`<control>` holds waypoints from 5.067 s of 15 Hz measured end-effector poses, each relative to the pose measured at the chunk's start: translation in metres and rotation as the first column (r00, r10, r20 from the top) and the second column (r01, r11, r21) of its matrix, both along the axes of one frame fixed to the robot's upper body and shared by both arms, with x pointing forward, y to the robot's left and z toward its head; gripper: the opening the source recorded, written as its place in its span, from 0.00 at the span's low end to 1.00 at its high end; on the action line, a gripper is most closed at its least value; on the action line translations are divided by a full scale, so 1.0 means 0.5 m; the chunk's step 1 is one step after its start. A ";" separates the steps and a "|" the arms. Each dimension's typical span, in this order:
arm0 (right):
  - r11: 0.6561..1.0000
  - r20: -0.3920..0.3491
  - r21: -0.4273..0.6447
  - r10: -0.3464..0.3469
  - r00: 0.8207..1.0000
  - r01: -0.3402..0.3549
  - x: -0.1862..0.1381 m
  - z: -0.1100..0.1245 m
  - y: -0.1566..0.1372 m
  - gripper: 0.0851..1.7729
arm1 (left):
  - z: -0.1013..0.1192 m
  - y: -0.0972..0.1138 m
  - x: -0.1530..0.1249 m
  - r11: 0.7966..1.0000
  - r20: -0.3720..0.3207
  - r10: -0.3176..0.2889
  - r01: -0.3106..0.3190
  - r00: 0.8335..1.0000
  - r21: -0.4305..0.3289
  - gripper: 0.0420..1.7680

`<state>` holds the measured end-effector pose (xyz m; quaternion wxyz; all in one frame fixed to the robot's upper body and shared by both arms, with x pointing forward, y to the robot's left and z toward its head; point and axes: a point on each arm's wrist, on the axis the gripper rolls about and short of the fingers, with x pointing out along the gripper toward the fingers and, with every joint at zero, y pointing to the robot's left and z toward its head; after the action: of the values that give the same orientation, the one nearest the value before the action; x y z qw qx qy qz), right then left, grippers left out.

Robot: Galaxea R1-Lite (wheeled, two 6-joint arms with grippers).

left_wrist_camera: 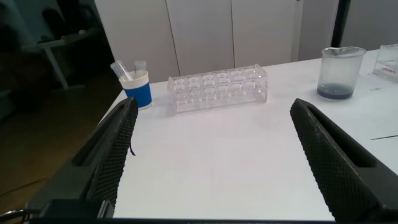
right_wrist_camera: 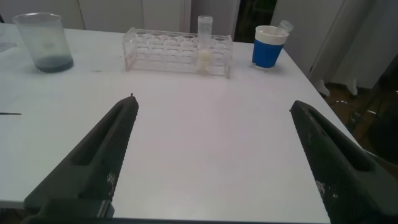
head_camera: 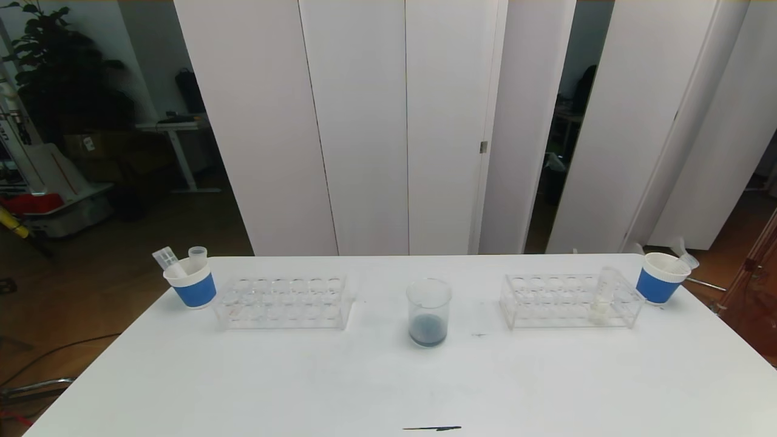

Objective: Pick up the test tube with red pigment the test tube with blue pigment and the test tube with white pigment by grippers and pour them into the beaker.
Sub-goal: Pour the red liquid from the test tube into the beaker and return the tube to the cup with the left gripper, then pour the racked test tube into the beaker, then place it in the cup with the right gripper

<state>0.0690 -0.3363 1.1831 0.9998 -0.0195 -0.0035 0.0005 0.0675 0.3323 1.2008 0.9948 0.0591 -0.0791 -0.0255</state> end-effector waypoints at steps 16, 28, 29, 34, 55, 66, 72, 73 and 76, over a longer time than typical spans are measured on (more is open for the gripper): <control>1.000 0.000 0.000 0.000 1.000 0.000 0.000 0.000 0.000 0.99 | -0.037 0.002 0.003 0.997 -0.157 0.041 -0.051 0.987 -0.059 0.99; 0.999 0.003 0.041 0.011 1.000 -0.011 0.000 0.001 0.000 0.99 | -0.037 0.002 0.003 0.997 -0.157 0.041 -0.051 0.987 -0.059 0.99; 0.999 0.003 0.041 0.011 1.000 -0.011 0.000 0.001 0.000 0.99 | -0.037 0.002 0.003 0.997 -0.157 0.041 -0.051 0.987 -0.059 0.99; 0.999 0.002 0.041 0.008 1.000 -0.008 0.000 0.000 0.000 0.99 | -0.037 0.002 0.003 0.997 -0.157 0.041 -0.051 0.987 -0.059 0.99; 0.996 0.022 0.072 -0.056 0.998 0.055 0.245 0.403 -0.007 0.99 | -0.037 0.002 0.003 0.997 -0.158 0.041 -0.051 0.987 -0.059 0.99; 0.995 -0.203 0.065 -0.067 0.977 0.081 0.509 0.139 -0.015 0.99 | -0.037 0.002 0.003 0.997 -0.158 0.041 -0.051 0.987 -0.059 0.99; 0.994 -0.289 0.070 -0.066 0.955 0.089 0.518 0.042 -0.016 0.99 | -0.037 0.002 0.003 0.997 -0.158 0.041 -0.051 0.987 -0.059 0.99; 0.994 -0.299 0.070 -0.061 0.952 0.086 0.525 0.033 -0.016 0.99 | -0.037 0.002 0.003 0.997 -0.158 0.041 -0.051 0.987 -0.059 0.99; 0.995 -0.308 0.074 -0.039 0.951 0.064 0.555 0.008 -0.016 0.99 | -0.037 0.002 0.003 0.997 -0.158 0.041 -0.051 0.987 -0.059 0.99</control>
<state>0.3465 -0.3444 1.1870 0.9879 0.0222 0.1518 -0.0228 0.0690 0.3334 1.1823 0.9996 0.0275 0.0001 -0.0047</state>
